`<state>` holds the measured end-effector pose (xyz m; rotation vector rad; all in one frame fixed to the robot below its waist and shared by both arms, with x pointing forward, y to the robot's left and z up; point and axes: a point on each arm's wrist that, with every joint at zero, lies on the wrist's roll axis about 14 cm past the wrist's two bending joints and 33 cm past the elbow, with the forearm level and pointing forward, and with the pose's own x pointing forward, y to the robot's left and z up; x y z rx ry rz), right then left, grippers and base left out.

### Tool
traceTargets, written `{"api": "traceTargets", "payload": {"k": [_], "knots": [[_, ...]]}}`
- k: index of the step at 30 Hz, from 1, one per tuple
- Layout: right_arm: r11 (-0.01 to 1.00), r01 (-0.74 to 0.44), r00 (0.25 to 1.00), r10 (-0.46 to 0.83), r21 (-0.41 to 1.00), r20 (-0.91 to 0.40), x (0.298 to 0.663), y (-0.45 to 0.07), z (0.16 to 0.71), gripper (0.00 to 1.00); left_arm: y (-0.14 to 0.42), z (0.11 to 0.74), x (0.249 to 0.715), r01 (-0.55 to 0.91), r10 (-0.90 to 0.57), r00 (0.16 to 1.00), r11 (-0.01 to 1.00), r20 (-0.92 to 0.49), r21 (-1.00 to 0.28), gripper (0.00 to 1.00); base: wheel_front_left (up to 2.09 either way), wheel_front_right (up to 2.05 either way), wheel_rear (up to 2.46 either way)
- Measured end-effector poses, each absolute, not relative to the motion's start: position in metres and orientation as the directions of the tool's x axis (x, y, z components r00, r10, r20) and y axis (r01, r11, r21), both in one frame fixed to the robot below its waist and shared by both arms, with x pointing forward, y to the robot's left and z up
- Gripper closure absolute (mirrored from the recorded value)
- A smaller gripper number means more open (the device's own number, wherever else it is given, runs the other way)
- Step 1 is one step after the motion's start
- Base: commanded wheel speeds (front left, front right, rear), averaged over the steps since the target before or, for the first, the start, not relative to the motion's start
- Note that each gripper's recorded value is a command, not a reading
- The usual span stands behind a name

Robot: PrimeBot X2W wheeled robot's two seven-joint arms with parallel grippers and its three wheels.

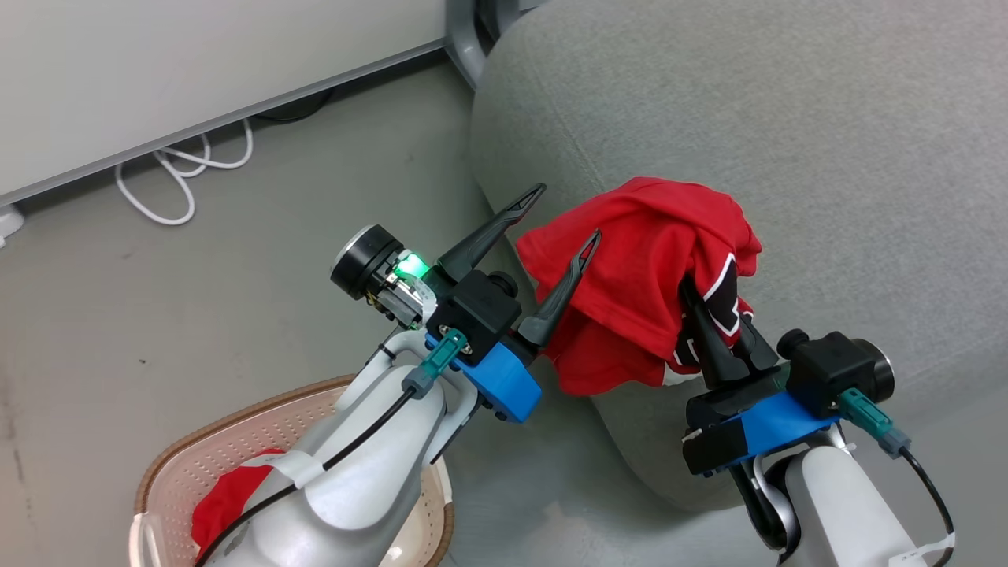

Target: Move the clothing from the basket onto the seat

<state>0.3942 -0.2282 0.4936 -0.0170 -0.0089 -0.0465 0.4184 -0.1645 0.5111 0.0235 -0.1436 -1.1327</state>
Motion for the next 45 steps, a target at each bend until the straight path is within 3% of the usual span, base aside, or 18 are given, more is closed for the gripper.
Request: {"api": "traceTargets", "payload": {"k": [6,15,24,36,40,45], "knots": [[0.996,0.091,0.996,-0.091,-0.007,0.005,0.385,-0.241,0.493,1.00,-0.178,0.509,0.412,0.919,-0.921,0.377,0.386,0.103,0.087,0.00,0.00,0.00,0.00],[0.992,0.124,0.991,-0.124,0.015,0.050,0.394,-0.252,0.505,1.00,-0.172,0.506,0.422,0.913,-0.915,0.390,0.399,0.102,0.083,0.00,0.00,0.00,0.00],[0.978,0.203,0.949,-0.185,-0.046,0.255,0.444,-0.292,0.572,1.00,-0.164,0.489,0.443,0.903,-0.904,0.417,0.424,0.097,0.067,0.00,0.00,0.00,0.00],[0.912,0.357,0.837,-0.217,-0.201,0.502,0.513,-0.362,0.653,1.00,-0.156,0.434,0.488,0.895,-0.895,0.441,0.444,0.066,0.042,0.00,0.00,0.00,0.00],[0.891,0.391,0.832,-0.235,-0.232,0.503,0.534,-0.380,0.644,1.00,-0.155,0.408,0.499,0.896,-0.895,0.442,0.444,0.049,0.021,0.00,0.00,0.00,0.00],[0.871,0.417,0.865,-0.292,-0.260,0.409,0.558,-0.406,0.597,1.00,-0.153,0.377,0.505,0.897,-0.897,0.442,0.442,0.026,-0.008,0.00,0.00,0.00,0.00]]}}
